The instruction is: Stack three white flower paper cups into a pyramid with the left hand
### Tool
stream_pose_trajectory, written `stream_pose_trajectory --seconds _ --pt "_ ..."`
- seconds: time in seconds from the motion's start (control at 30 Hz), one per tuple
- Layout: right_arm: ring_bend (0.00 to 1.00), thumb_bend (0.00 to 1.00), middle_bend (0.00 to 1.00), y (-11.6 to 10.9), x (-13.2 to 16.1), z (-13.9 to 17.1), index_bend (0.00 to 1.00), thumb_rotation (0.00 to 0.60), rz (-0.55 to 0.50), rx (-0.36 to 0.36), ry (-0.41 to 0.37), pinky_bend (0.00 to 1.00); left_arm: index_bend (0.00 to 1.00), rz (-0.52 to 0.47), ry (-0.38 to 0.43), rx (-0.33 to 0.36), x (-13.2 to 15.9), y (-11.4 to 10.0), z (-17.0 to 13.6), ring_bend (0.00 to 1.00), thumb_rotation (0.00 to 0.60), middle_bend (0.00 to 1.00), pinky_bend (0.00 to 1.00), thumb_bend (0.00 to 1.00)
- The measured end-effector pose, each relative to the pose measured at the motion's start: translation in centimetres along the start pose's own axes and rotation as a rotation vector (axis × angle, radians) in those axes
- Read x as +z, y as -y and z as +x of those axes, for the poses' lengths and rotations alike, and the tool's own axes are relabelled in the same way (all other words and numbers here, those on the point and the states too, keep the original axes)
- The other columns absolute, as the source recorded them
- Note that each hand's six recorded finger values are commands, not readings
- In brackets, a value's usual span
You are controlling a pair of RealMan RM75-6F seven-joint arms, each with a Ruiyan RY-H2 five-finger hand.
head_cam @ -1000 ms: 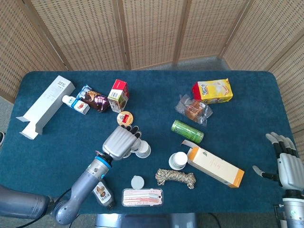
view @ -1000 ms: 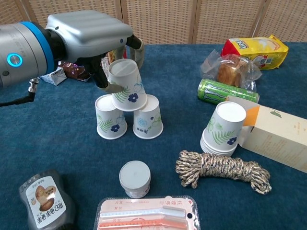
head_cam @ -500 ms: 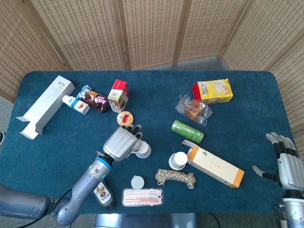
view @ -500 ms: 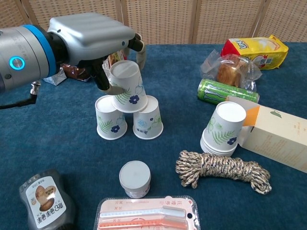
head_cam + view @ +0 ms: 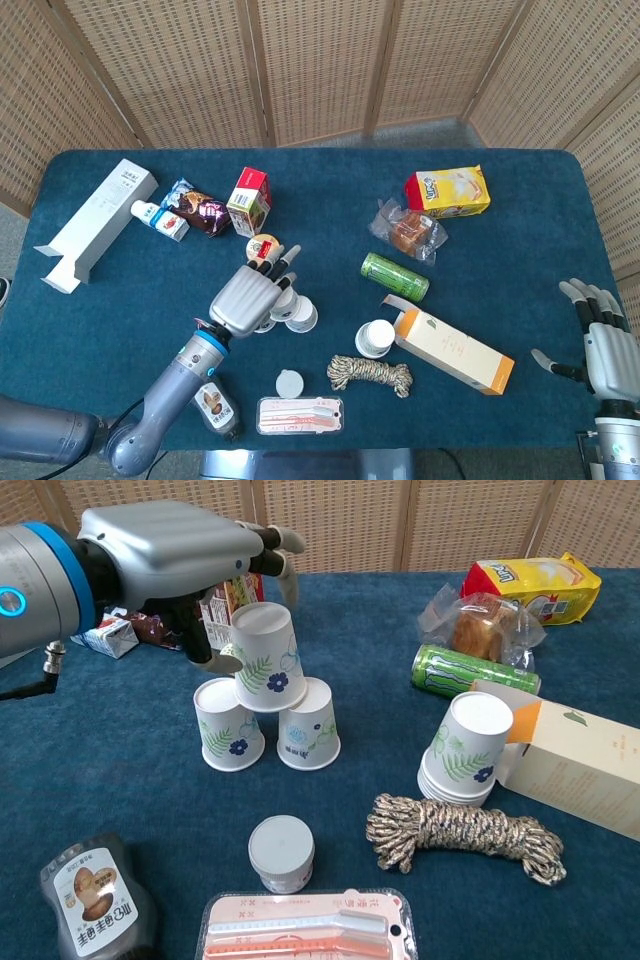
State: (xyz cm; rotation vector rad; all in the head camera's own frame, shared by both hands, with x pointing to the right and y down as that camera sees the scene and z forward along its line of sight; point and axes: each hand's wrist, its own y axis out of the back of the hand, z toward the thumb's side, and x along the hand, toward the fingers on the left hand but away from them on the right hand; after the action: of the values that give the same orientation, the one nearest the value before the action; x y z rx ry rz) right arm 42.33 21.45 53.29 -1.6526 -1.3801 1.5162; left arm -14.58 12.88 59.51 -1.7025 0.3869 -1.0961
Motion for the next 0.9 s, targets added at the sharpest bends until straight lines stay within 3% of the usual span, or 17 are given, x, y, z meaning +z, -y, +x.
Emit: stream_pose_trajectory --seconds 0.53,0.9 --pt "0.00 0.11 0.00 0.2 0.3 0.1 0.12 0.600 0.008 0.002 -0.007 0.00 0.09 -0.026 -0.067 0.034 -5.8 -1.8 -3.1 0.00 0.600 0.00 0.33 0.30" --pt "0.00 0.12 0.00 0.3 0.4 0.2 0.12 0.600 0.011 0.002 -0.009 0.00 0.07 -0.046 -0.148 0.057 -12.4 -2.2 -8.4 0.00 0.600 0.00 0.29 0.30"
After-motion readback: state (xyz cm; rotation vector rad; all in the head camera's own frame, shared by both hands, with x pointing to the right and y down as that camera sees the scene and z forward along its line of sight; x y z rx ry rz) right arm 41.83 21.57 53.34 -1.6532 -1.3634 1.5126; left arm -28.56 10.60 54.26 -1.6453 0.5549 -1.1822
